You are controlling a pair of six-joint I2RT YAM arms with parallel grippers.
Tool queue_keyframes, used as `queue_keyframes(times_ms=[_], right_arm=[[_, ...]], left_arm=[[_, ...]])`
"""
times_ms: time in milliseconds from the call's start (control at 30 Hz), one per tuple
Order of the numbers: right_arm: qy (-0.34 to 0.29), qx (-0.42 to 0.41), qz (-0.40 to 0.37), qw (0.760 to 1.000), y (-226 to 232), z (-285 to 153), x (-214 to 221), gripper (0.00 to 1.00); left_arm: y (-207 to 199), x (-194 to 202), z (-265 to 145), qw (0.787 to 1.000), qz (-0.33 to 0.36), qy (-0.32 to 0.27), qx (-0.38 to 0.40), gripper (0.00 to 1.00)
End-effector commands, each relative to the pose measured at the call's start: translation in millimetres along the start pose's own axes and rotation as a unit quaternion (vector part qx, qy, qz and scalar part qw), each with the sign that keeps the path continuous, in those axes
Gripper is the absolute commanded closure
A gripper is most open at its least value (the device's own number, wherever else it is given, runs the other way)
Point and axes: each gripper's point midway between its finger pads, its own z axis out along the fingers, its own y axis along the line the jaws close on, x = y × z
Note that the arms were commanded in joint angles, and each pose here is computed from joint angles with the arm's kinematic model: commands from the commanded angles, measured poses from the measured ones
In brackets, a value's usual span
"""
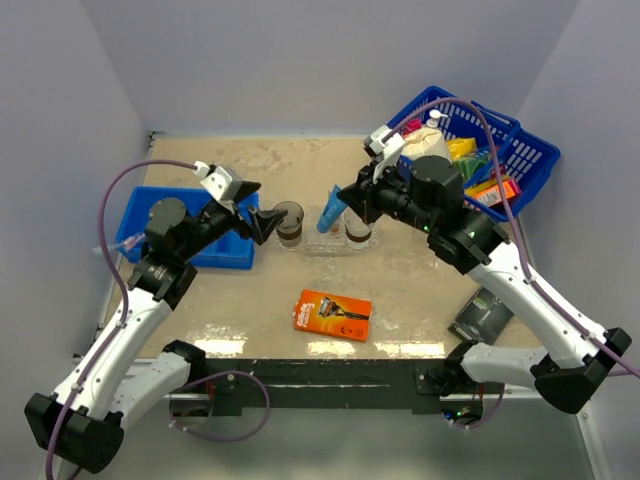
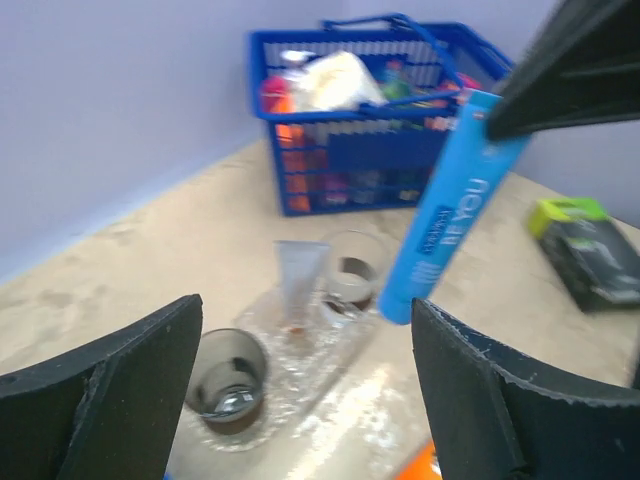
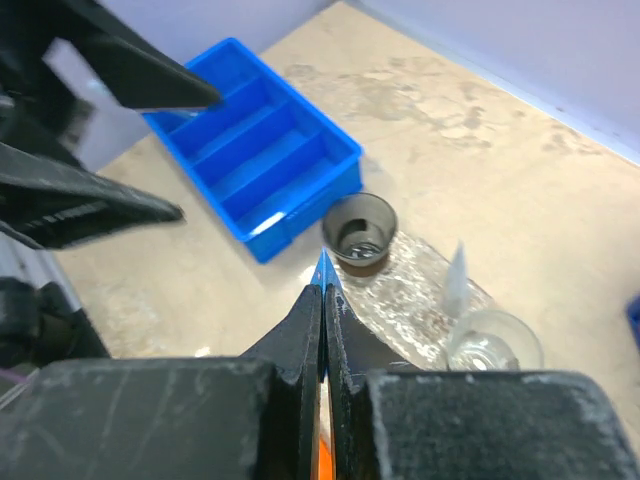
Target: Prepare toiletry sets of a toothbrush and toothpaste on the tray
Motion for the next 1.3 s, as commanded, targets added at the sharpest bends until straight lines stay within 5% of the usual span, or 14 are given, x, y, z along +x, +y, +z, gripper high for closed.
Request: queue_keyframes(times_ms=[0,133,500,1267], right_arm=[[-0.018,0.083,-0.013,0.996,-28,-8,-12,1.0],[-0.011,0.077,-0.032,0.996,-29,0,-8,1.0],[-0.016,0.042,-0.038,0.998,-23,42,-1,1.0],[-0.009,0.104,-0.104,0.989,-49,94,18,1.0]], left_arm=[[63,-12,-22,0.981,0.037,-0.025,-0.188,0.11],[90,-8,-38,0.961,0.043,-0.01,-0.272,0.11],[92,4,-31,0.963,0.026,0.006,-0.267,0.11],[91,4,-32,0.963,0.026,0.006,-0.267,0.11]])
